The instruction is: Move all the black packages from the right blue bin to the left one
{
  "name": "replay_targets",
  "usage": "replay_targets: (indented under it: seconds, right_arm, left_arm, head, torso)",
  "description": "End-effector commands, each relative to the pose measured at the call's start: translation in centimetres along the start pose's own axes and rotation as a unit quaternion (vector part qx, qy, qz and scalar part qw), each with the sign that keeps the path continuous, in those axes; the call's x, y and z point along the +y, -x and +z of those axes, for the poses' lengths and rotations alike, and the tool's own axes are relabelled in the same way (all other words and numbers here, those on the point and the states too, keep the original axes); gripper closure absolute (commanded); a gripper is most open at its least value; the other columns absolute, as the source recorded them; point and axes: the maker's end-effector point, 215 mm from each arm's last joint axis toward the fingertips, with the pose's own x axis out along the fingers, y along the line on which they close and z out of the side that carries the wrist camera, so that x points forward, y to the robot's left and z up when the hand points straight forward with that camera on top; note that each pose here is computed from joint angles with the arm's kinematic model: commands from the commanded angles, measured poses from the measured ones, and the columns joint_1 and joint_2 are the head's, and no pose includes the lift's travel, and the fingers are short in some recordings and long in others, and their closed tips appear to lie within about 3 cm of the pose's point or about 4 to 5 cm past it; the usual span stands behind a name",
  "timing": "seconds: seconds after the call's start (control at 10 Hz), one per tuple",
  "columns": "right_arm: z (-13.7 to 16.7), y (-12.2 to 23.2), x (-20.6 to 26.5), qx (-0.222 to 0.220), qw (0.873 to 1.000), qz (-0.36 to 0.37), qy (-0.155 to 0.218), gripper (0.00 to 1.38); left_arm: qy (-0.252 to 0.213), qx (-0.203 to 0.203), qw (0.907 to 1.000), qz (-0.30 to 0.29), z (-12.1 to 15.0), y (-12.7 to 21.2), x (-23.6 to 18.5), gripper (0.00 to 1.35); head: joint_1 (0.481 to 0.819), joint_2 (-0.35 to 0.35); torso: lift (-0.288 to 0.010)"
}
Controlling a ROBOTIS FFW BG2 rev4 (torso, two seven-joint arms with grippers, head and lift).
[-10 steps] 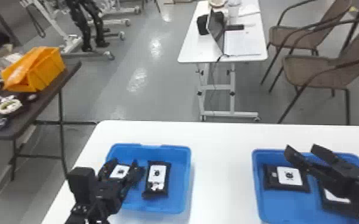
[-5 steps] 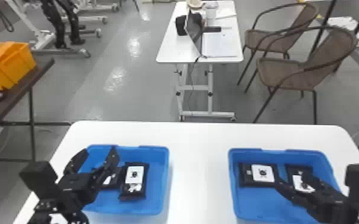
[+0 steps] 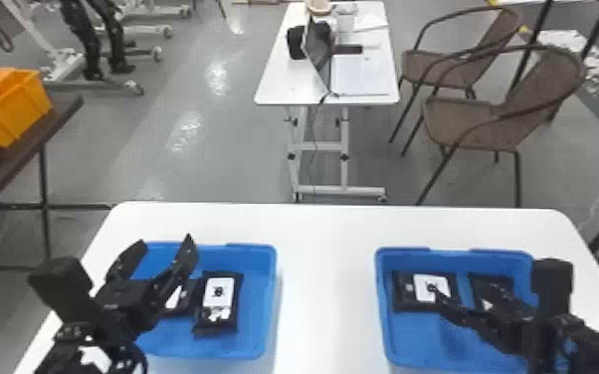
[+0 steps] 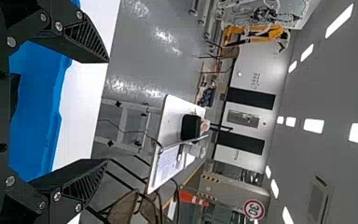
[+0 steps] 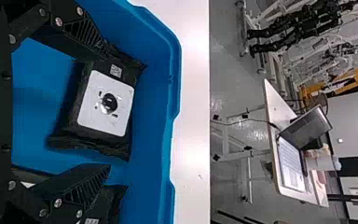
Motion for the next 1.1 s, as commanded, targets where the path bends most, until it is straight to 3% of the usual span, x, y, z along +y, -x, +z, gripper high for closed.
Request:
replay_targets:
  seconds: [0.0,0.3,0.4,0.5,0.7,1.0]
  right_arm:
    - [-0.4,-1.9,0.5,0.013,1.0,0.014,-0.004,0.23]
    - [-1.2,-5.0,2.2,0.029,0.999,0.044,-0.006,0.23]
    - [-1.5,-5.6,3.0,0.036,0.998,0.052,-0.002,0.37]
    - [-2.1,-5.7,3.0,0.042,0.998,0.053,-0.008,0.67]
    - [-2.7,-5.2,3.3,0.032,0.997,0.058,-0.039,1.07]
    - [0.0,-2.4,4.1,0.005,0.998,0.045,-0.05,1.08]
  left_arm:
    - [0.004,0.0,1.0,0.0,0.0,-0.1,-0.1,0.28]
    - [0.009,0.003,1.0,0.001,-0.2,-0.1,0.1,0.29]
    - [0.011,0.004,0.9999,0.0,-0.2,-0.1,0.0,0.29]
    - [0.012,0.006,0.9999,0.001,-0.4,-0.1,0.1,0.29]
    - [0.015,0.013,0.9998,0.003,-1.1,0.2,0.4,0.29]
    - [0.018,0.011,0.9998,0.006,-1.3,0.5,0.7,0.29]
  head:
    - [0.695,0.095]
    - [0.695,0.119]
    - [0.695,0.132]
    - [0.695,0.144]
    - [0.695,0.154]
    - [0.695,0.157]
  torso:
    - [-0.04]
    - [-0.04]
    - [-0.04]
    - [-0.04]
    - [-0.04]
    - [-0.04]
